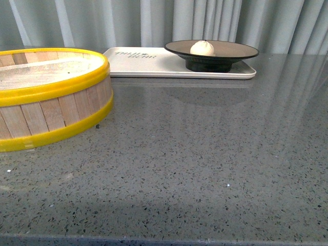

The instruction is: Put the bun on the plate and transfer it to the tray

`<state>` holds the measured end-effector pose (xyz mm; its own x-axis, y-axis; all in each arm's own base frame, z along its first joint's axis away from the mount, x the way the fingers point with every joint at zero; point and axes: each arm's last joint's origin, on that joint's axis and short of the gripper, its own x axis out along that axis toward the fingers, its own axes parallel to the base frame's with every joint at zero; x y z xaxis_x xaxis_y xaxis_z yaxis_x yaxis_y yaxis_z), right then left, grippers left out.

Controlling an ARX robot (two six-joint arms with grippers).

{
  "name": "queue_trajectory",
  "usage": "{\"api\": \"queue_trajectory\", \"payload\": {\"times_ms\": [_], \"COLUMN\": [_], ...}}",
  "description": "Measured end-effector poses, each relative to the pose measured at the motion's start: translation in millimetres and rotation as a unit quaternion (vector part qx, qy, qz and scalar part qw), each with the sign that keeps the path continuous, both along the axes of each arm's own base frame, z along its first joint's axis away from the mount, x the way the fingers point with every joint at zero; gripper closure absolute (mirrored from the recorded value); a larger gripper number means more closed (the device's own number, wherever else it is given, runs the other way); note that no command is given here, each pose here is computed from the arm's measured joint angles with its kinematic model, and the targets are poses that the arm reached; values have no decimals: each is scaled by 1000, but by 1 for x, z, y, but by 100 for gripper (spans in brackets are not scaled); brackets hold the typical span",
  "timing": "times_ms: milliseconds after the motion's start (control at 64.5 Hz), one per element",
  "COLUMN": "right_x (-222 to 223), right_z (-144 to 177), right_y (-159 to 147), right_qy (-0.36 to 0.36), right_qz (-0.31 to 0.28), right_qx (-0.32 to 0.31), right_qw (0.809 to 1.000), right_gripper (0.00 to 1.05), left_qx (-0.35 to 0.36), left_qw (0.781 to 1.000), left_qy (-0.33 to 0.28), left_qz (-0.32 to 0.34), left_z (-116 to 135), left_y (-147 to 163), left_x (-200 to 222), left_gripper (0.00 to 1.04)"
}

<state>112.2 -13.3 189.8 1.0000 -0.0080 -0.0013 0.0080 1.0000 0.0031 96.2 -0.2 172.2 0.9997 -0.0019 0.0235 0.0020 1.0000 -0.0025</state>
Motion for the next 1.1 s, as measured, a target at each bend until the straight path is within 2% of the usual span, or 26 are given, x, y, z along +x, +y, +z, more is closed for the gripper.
{"api": "queue_trajectory", "payload": {"times_ms": [124,217,372,868,1100], "right_x": [-2,-3,-12,-15,-15], "right_z": [-5,-8,-15,-25,-25], "right_y": [7,13,13,13,13], "right_qy": [1,-1,14,0,0], "right_qz": [-16,6,2,3,3], "right_qx": [0,0,0,0,-1], "right_qw": [1000,1000,1000,1000,1000], "right_gripper": [103,103,103,103,68], "left_qx": [0,0,0,0,0], "left_qw": [1000,1000,1000,1000,1000], "left_qy": [0,0,0,0,0], "left_qz": [0,0,0,0,0], "left_z": [0,0,0,0,0], "left_y": [0,0,0,0,0], "left_x": [0,0,0,0,0], "left_gripper": [7,7,7,7,7]}}
